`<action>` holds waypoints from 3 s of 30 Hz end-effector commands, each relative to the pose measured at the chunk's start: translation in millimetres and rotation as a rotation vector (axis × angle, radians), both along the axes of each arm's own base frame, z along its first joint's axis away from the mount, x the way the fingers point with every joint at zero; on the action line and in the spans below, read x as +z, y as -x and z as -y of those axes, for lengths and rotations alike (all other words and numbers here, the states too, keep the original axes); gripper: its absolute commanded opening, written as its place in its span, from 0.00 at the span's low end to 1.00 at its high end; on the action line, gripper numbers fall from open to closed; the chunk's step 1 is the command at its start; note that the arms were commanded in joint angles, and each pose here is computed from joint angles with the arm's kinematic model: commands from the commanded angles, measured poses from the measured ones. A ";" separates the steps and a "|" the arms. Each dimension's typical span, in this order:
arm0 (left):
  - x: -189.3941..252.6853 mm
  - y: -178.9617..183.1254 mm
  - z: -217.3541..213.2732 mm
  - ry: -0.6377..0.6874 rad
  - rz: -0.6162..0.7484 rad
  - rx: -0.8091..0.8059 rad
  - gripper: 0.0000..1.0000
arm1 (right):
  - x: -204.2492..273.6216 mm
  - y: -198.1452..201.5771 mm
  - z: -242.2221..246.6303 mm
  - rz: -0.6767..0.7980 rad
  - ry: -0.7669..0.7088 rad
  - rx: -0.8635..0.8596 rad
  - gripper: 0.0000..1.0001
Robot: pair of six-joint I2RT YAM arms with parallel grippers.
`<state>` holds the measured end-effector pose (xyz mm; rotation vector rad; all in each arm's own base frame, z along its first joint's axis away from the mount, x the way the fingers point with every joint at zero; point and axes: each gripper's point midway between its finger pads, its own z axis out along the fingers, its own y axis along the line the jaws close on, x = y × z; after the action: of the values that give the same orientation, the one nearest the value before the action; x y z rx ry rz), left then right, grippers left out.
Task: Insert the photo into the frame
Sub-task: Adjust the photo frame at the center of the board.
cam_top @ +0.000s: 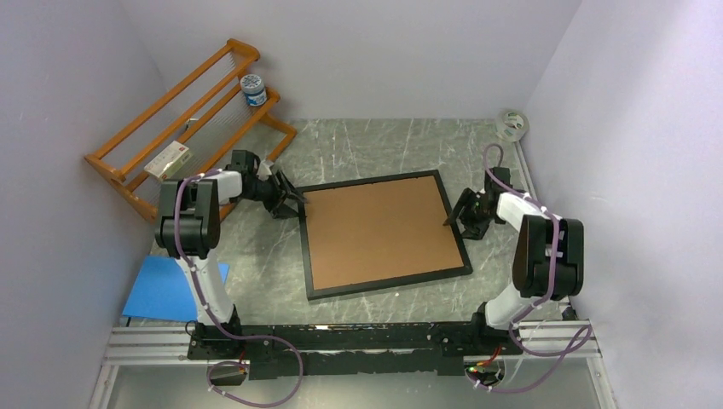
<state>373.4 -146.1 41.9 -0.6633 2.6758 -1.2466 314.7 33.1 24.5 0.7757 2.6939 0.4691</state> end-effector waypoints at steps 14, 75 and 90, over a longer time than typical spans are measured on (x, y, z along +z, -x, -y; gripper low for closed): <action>18.6 -118.9 96.0 0.137 0.248 -0.166 0.61 | 47.0 78.7 -94.8 0.108 -0.446 0.110 0.61; 14.8 2.2 18.1 -0.121 0.134 -0.075 0.73 | 38.1 -70.0 -68.0 0.197 -0.145 0.146 0.64; 15.6 -34.4 11.7 -0.142 0.148 -0.047 0.62 | 113.2 -65.1 -87.8 0.404 -0.157 0.189 0.64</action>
<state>401.1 -165.5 38.7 -0.5035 2.6967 -1.1114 349.2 106.3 74.4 0.5414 2.5589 0.7370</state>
